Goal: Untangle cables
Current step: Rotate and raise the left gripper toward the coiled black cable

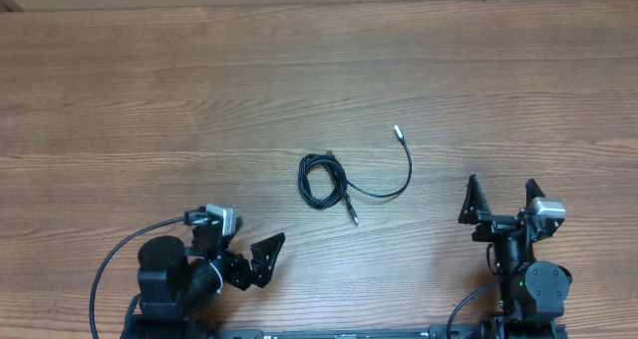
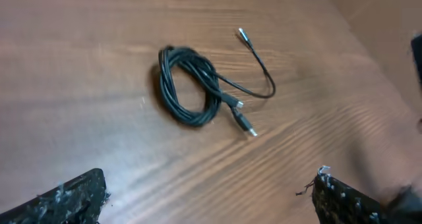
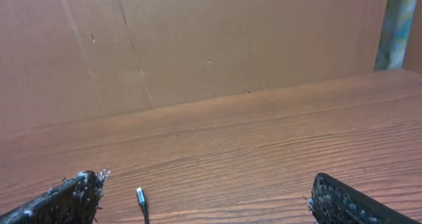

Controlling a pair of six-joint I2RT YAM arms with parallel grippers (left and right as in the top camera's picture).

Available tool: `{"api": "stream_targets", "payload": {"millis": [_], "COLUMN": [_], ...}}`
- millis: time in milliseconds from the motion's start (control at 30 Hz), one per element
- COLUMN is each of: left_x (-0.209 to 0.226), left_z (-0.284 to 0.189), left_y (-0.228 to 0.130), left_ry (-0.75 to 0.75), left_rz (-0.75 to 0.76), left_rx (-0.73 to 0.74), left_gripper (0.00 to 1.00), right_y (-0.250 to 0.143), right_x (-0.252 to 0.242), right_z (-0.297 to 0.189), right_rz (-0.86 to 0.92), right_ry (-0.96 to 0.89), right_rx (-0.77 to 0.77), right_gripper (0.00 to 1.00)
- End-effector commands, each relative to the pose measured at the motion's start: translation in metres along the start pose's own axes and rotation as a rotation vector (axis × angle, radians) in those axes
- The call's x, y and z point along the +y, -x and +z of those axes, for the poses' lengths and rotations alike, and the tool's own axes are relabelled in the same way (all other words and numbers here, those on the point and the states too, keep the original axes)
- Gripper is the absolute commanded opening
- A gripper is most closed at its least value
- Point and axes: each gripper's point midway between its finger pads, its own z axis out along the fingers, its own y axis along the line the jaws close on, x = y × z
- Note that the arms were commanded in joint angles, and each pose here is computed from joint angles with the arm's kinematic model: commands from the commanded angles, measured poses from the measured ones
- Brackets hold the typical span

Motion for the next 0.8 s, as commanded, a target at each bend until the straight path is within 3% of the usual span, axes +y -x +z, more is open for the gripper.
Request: {"api": "stream_targets", "payload": {"millis": [0, 67, 367, 633, 767], "left_x": [-0.008, -0.007, -0.016, 0.002, 0.003], "left_z": [-0.004, -0.004, -0.011, -0.045, -0.053], "left_y": [0.004, 0.004, 0.014, 0.040, 0.051], "left_ry": [-0.022, -0.016, -0.030, 0.237, 0.302], "left_rz": [-0.271, -0.373, -0.369, -0.386, -0.405], "left_rx": [0.002, 0.003, -0.010, -0.036, -0.010], "left_gripper": [1.00, 1.00, 1.00, 1.00, 0.99], "right_y": [-0.002, -0.002, -0.002, -0.002, -0.002], "right_x": [-0.001, -0.001, -0.001, -0.001, -0.001], "right_z": [0.000, 0.000, 0.000, 0.000, 0.000], "right_rz": [0.003, 0.003, 0.003, 0.003, 0.003], "right_ry": [-0.004, -0.004, -0.004, -0.004, -0.004], "right_rx": [-0.003, -0.003, -0.003, -0.003, -0.003], "right_gripper": [1.00, 1.00, 1.00, 1.00, 1.00]}}
